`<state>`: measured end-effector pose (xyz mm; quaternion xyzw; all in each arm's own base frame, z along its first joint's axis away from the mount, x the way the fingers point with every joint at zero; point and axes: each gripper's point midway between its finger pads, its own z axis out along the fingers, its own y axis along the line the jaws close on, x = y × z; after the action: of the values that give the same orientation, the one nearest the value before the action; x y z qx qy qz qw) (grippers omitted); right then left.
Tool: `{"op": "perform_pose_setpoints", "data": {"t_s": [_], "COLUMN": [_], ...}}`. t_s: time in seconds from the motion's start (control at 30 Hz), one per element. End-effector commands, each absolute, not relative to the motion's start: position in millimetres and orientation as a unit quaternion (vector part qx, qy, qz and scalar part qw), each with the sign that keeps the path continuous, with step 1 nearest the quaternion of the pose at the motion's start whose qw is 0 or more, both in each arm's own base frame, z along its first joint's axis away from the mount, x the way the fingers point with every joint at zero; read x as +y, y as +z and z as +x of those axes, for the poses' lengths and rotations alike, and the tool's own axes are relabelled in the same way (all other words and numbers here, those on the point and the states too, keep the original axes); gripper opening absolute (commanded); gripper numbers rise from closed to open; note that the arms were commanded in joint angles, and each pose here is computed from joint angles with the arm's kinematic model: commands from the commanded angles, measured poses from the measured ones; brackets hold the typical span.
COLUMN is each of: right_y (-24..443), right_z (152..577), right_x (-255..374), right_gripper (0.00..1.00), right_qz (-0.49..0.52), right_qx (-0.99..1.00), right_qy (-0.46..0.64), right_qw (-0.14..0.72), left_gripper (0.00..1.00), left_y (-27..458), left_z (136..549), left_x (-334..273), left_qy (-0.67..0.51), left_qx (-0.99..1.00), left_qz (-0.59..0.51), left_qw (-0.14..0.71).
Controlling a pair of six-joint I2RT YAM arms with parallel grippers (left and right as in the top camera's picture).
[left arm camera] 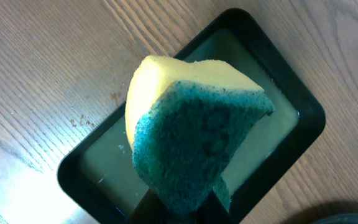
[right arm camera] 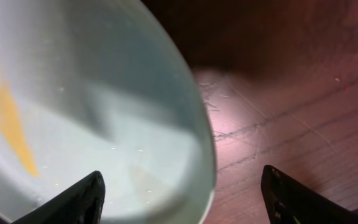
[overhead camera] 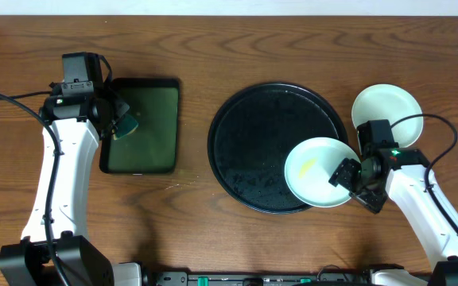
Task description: Clean dirty plates on tray and stack at the side
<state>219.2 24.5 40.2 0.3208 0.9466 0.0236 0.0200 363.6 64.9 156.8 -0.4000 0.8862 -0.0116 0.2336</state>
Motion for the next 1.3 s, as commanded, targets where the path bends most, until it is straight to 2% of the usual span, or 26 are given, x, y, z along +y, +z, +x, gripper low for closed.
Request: {"op": "perform_pose_setpoints", "data": {"t_s": [0.0, 0.27, 0.37, 0.43, 0.47, 0.5, 0.8, 0.97, 1.1, 1.27], "right_y": [31.2, 29.3, 29.5, 30.0, 30.7, 32.0, 58.6, 68.9, 56.0, 19.4], "right_z": [208.8, 210.2, 212.7, 217.4, 222.0, 228.2, 280.2, 313.8, 332.6, 337.4], "right_x": [21.1, 21.8, 23.7, 28.4, 32.7, 37.9, 61.9, 87.1, 106.2, 134.0], "right_gripper": [0.76, 0.46, 0.24, 0.13, 0.03, 0.01, 0.01, 0.01, 0.01, 0.02], "right_qz": [0.336, 0.336, 0.336, 0.335, 0.329, 0.32, 0.266, 0.208, 0.184, 0.157], "right_qx": [0.942, 0.942, 0.942, 0.942, 0.943, 0.945, 0.947, 0.945, 0.944, 0.952], "right_qy": [0.006, 0.01, 0.016, 0.032, 0.046, 0.063, 0.14, 0.182, 0.194, 0.209], "right_qw": [0.011, 0.015, 0.017, 0.022, 0.027, 0.034, 0.114, 0.176, 0.191, 0.157], "left_gripper": [0.08, 0.08, 0.08, 0.08, 0.08, 0.08, 0.08, 0.08, 0.07, 0.08], "left_y": [153.4, 153.3, 153.2, 153.2, 153.2, 153.2, 152.8, 157.1, 159.6, 148.8], "left_z": [360.4, 360.3, 360.1, 360.1, 360.1, 360.1, 362.2, 373.2, 376.8, 377.2], "left_x": [66.4, 66.3, 66.3, 66.3, 66.3, 66.3, 57.2, 31.6, 22.6, 22.6], "left_qy": [-0.008, -0.008, -0.008, -0.008, -0.008, -0.008, -0.032, -0.097, -0.118, -0.116], "left_qx": [0.888, 0.888, 0.888, 0.888, 0.888, 0.888, 0.893, 0.915, 0.92, 0.922], "left_qz": [-0.398, -0.398, -0.398, -0.398, -0.398, -0.398, -0.39, -0.319, -0.298, -0.3], "left_qw": [0.229, 0.229, 0.229, 0.229, 0.229, 0.229, 0.223, 0.225, 0.228, 0.213]}}
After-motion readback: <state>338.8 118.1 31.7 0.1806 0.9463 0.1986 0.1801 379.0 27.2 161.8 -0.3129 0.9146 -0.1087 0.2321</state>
